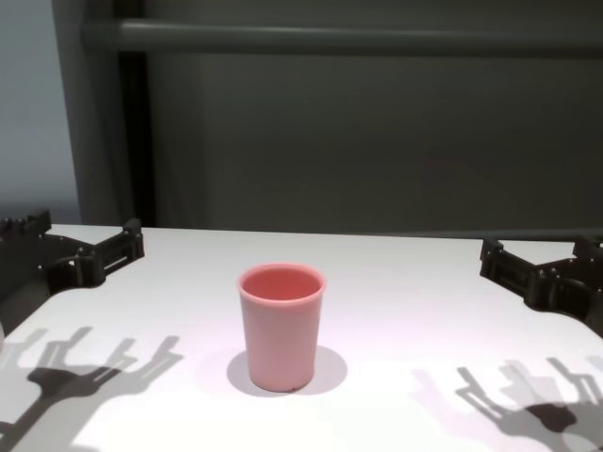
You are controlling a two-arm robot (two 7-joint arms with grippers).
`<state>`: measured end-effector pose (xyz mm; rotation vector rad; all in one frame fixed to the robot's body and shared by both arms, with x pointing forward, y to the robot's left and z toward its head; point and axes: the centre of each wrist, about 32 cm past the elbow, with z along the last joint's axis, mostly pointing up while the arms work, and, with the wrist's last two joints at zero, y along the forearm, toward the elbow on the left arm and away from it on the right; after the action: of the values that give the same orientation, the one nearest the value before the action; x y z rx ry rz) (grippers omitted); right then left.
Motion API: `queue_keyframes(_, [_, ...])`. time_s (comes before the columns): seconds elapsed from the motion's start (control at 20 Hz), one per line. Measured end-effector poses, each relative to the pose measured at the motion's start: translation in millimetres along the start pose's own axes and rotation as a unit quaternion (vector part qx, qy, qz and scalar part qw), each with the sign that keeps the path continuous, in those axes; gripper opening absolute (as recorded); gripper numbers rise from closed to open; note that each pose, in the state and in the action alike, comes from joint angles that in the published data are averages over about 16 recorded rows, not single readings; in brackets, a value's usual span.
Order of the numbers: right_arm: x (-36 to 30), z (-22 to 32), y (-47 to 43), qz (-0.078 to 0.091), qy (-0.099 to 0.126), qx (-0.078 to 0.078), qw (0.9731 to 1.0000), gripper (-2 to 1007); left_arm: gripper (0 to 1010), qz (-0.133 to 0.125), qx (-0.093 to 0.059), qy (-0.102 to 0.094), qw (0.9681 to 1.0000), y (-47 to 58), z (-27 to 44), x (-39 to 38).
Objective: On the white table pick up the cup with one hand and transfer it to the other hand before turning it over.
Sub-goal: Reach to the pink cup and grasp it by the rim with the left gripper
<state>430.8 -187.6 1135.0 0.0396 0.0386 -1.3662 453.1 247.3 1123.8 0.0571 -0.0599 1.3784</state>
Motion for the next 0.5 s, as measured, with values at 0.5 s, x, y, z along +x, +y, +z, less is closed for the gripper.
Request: queue_keyframes(0.5, [0.0, 0.0, 0.0, 0.000, 0.000, 0.000, 1.0000, 1002, 1001, 0.000, 0.000, 0.000, 1.0000, 0.0, 0.0, 0.0])
